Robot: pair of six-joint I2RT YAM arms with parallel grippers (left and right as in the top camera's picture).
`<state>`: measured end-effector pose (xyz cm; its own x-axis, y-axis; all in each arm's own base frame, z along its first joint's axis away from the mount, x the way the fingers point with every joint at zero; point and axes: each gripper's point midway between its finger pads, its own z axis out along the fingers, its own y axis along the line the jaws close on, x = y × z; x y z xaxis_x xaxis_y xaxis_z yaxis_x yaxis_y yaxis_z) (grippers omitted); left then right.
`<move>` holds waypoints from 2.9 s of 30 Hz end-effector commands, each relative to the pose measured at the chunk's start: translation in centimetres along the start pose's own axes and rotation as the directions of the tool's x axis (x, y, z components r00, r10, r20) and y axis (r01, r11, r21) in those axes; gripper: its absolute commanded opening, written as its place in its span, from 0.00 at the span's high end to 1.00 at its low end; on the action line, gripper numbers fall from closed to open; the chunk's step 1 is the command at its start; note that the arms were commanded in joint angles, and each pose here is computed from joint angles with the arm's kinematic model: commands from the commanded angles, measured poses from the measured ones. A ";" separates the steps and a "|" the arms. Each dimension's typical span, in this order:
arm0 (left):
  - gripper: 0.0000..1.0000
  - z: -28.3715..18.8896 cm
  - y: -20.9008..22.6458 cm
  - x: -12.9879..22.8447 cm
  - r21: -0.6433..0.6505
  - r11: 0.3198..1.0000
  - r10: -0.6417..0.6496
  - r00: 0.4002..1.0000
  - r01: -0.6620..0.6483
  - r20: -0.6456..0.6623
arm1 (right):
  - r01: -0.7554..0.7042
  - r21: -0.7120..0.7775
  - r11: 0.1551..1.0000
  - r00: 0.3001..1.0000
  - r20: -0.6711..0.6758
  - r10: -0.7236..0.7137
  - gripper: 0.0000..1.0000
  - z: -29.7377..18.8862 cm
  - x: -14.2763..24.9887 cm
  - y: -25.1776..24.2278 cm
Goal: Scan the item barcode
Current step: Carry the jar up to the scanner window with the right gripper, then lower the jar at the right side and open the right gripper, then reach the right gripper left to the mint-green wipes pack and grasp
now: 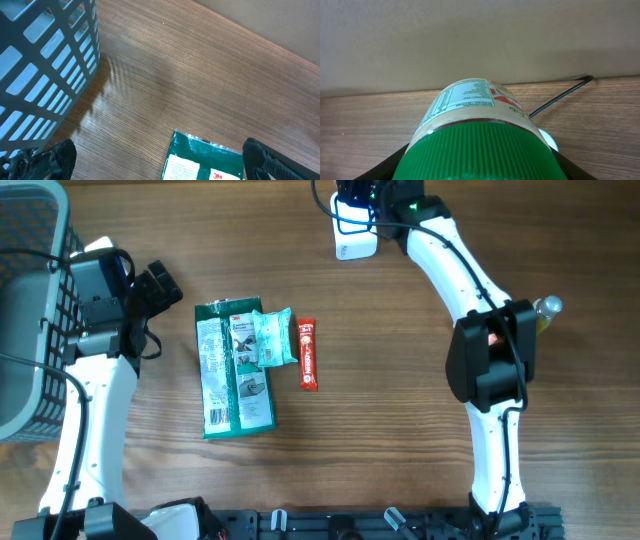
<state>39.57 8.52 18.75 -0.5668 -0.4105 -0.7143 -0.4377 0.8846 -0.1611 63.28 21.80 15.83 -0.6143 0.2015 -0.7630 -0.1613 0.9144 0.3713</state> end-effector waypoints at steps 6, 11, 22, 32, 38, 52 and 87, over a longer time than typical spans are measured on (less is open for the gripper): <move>0.00 -0.4 0.0 -0.8 -0.001 1.000 0.004 1.000 -0.004 0.023 | -0.004 0.010 1.000 1.000 -0.010 0.004 0.96 2.2 1.7 -0.9; 0.00 -0.4 0.0 -0.8 -0.001 1.000 0.005 1.000 -0.005 0.023 | -0.003 0.008 1.000 1.000 -0.013 0.004 0.96 2.8 2.2 -1.1; 0.00 -0.4 0.0 -0.8 -0.001 1.000 0.005 1.000 -0.005 0.023 | 0.216 -0.037 0.976 0.967 0.149 -0.208 0.96 -7.8 -7.7 3.2; 0.00 -0.4 0.0 -0.8 -0.001 1.000 0.004 1.000 -0.004 0.023 | 0.102 0.174 0.979 0.878 -0.478 -0.007 0.95 -22.0 3.4 -3.9; 0.00 -0.4 0.0 -0.8 -0.001 1.000 0.005 1.000 -0.005 0.023 | 0.151 0.304 0.941 0.601 -0.784 0.157 0.80 -23.5 16.8 -9.2; 0.00 -0.4 0.0 -0.8 -0.001 1.000 0.005 1.000 -0.005 0.023 | 0.244 0.364 0.899 0.548 -0.816 0.182 0.12 -22.0 25.3 -14.3; 0.00 -0.4 0.0 -0.8 -0.001 1.000 0.004 1.000 -0.004 0.023 | 0.492 0.413 0.766 0.642 -0.767 0.001 0.62 -20.1 24.9 -10.3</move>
<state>39.56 8.52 18.74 -0.5671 -0.4106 -0.7140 -0.4377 0.8846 -0.1610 33.66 14.16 3.24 -0.9869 -0.1507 -0.0584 -0.1428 0.9823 -0.1212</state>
